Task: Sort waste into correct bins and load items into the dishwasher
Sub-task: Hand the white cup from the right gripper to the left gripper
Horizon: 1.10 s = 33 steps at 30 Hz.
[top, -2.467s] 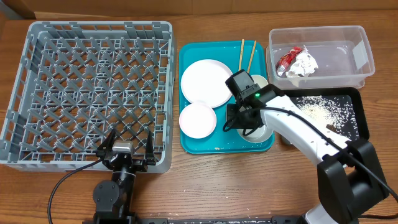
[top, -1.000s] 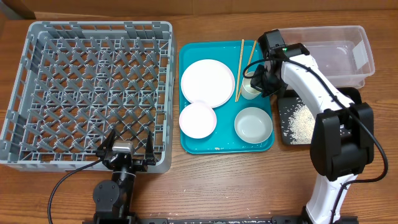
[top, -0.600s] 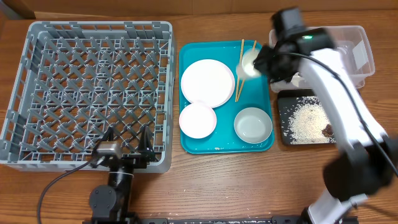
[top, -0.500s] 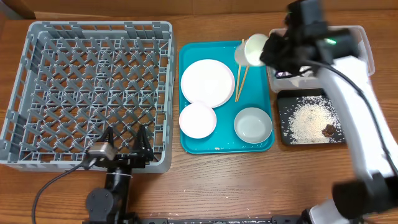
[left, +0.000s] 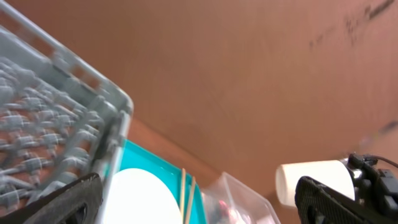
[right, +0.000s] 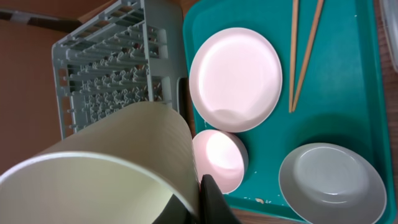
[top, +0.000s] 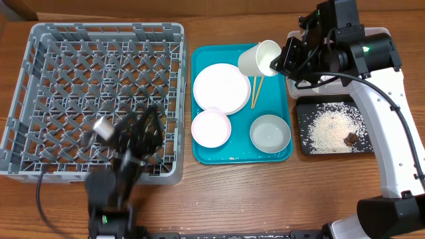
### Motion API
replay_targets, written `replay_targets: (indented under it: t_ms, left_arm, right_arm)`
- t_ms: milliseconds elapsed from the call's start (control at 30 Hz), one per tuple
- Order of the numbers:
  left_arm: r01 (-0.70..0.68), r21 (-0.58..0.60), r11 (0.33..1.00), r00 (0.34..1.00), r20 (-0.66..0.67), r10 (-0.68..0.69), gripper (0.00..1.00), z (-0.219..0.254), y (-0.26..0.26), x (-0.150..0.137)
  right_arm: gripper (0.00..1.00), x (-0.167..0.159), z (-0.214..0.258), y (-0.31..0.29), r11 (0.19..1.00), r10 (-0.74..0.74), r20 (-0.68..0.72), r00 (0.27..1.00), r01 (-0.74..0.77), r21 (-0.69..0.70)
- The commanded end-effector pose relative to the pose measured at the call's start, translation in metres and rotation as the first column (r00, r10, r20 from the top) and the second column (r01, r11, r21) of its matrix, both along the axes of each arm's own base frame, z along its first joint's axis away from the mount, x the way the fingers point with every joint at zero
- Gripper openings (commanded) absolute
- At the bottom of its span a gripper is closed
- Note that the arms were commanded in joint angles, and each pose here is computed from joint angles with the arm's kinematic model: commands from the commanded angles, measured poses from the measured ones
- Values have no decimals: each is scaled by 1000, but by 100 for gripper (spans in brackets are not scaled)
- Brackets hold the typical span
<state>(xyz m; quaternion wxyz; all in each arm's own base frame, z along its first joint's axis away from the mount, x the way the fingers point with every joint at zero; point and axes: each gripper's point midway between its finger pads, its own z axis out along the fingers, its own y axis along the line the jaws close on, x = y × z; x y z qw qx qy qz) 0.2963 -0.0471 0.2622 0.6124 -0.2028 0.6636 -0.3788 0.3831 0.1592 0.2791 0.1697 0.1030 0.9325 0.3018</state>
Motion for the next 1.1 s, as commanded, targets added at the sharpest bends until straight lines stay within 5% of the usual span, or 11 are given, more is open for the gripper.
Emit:
replay_targets:
  t_ms: [0, 100, 300, 400, 533, 767, 1067]
  left_arm:
    - [297, 115, 948, 953, 29, -302, 100, 50, -50, 26]
    - [542, 127, 831, 837, 1, -547, 100, 79, -86, 47]
    - [901, 79, 426, 429, -27, -903, 100, 89, -131, 52]
    - [890, -197, 411, 396, -114, -911, 100, 65, -135, 74]
    - [712, -591, 380, 303, -229, -925, 100, 26, -137, 89]
    - [623, -732, 276, 146, -239, -960, 92, 1, -145, 81]
    - [667, -708, 231, 103, -219, -970, 98, 5, -149, 72]
  right_arm:
    - [4, -2, 7, 2, 1000, 20, 23, 1000, -20, 14]
    - [4, -3, 8, 4, 999, 27, 21, 999, -28, 25]
    - [4, -5, 10, 8, 998, 56, 26, 998, -57, 41]
    - [4, -6, 11, 11, 997, 66, 26, 997, -67, 50]
    - [4, -9, 17, 22, 986, 117, 42, 992, -121, 110]
    - [4, -11, 2, 52, 924, 234, 67, 970, -243, 295]
    - [4, -19, -12, 81, 751, 369, 212, 905, -425, 506]
